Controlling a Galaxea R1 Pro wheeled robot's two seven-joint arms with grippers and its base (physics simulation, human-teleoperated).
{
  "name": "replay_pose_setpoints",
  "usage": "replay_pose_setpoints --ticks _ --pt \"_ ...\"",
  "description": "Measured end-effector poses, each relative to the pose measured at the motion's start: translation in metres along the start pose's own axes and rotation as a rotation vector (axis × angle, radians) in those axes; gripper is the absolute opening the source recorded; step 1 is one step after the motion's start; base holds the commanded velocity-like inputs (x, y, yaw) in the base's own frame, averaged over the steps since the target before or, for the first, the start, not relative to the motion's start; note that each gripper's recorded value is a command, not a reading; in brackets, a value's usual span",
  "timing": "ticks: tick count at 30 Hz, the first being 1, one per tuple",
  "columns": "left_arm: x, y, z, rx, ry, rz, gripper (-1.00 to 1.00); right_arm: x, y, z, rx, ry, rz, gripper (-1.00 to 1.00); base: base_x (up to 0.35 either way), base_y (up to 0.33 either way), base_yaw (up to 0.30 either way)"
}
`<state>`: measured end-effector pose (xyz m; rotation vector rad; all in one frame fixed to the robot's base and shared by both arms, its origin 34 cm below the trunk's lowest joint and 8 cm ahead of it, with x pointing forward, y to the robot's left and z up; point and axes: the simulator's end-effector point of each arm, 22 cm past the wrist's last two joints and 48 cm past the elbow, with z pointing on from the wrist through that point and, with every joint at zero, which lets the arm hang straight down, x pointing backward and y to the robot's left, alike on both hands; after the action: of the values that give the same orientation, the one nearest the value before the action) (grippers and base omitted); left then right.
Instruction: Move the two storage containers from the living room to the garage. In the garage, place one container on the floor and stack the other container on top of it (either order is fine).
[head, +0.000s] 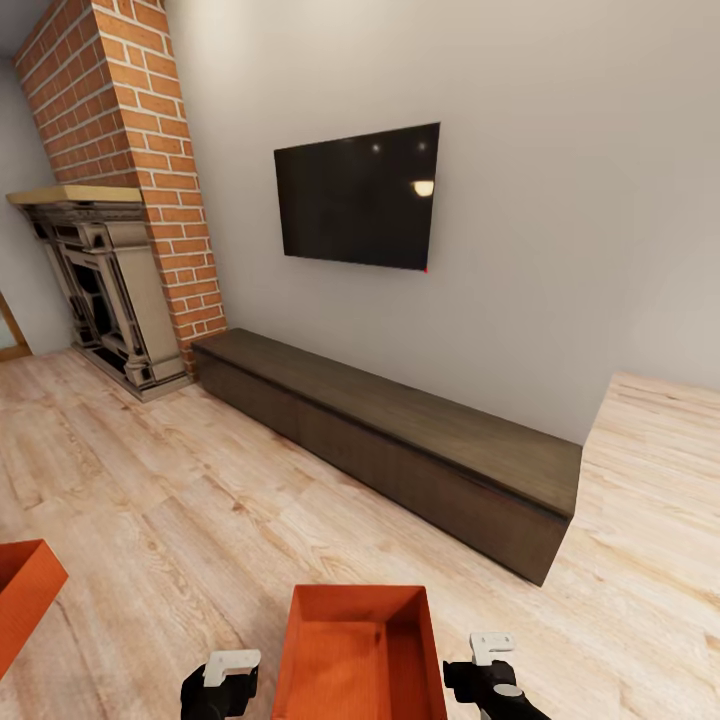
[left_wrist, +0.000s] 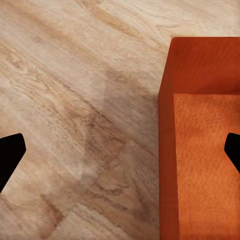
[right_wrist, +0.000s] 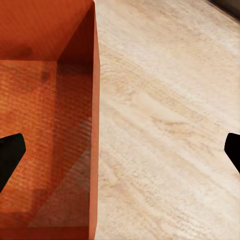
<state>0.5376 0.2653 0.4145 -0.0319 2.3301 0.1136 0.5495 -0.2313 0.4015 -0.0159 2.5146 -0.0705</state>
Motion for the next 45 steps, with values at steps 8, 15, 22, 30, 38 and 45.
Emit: replay_pose_setpoints --ticks 8,15,22,30,38,45 --pt "0.014 -0.001 0.009 0.0 0.0 0.0 1.0 0.012 0.001 0.012 0.0 0.0 0.0 1.0 0.0 0.0 0.0" --pt "0.027 -0.002 0.017 0.0 0.0 0.0 1.0 0.023 0.002 0.022 0.0 0.0 0.0 1.0 0.0 0.0 0.0" --pt "0.039 -0.003 0.025 0.0 0.0 0.001 1.0 0.034 0.002 0.032 0.0 -0.001 0.0 1.0 0.0 0.0 0.0" --pt "0.054 -0.004 0.035 0.0 -0.001 0.001 1.0 0.047 0.003 0.044 0.0 0.0 0.0 1.0 0.0 0.0 0.0" --pt "0.06 -0.004 0.038 0.0 -0.001 0.0 1.0 0.052 0.004 0.048 0.0 0.0 0.0 1.0 0.0 0.0 0.0" --pt "0.064 -0.005 0.04 0.0 -0.001 0.0 1.0 0.055 0.004 0.051 0.0 -0.001 0.0 1.0 0.0 0.0 0.0"
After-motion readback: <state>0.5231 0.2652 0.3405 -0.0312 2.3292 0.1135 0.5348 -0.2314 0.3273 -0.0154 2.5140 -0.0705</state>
